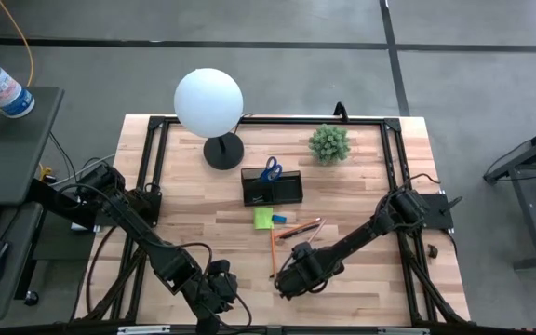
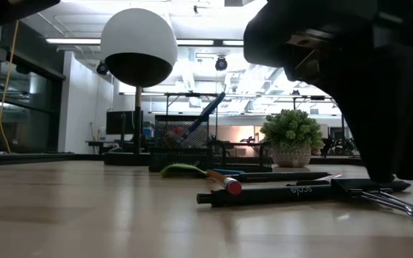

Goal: Pick and place office supplies into organizer
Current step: Put the black binder clip into the bottom left side of the desk organizer

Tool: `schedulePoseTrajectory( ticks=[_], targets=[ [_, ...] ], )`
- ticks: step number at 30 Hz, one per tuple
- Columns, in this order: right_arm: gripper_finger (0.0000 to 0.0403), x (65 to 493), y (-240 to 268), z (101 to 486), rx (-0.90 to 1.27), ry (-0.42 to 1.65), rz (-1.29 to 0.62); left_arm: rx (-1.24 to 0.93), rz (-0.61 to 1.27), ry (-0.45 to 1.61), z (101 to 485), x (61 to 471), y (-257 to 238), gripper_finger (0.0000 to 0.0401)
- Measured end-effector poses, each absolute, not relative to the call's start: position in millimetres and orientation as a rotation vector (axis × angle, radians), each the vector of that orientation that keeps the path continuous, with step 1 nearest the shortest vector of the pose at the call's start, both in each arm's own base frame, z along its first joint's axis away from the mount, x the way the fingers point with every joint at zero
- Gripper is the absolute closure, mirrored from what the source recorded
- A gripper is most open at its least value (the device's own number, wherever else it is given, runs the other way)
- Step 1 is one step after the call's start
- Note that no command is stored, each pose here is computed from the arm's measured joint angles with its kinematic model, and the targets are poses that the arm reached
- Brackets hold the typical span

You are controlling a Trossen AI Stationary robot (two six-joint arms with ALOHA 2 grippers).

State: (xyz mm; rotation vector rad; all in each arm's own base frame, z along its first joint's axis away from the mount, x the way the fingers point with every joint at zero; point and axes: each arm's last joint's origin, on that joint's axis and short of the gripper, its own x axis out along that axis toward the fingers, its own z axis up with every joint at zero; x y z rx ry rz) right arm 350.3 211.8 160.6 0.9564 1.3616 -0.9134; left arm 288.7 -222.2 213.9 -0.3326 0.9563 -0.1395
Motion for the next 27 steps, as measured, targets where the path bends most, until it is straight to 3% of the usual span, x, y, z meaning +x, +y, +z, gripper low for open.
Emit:
schedulePoseTrajectory(
  ticks=[27],
  targets=[
    [0.0295, 352.5, 212.7, 149.4, 0.946, 1.417, -0.903, -0.331, -0.141, 0.956, 214.0, 288.7, -222.2, 0.0345]
  ],
)
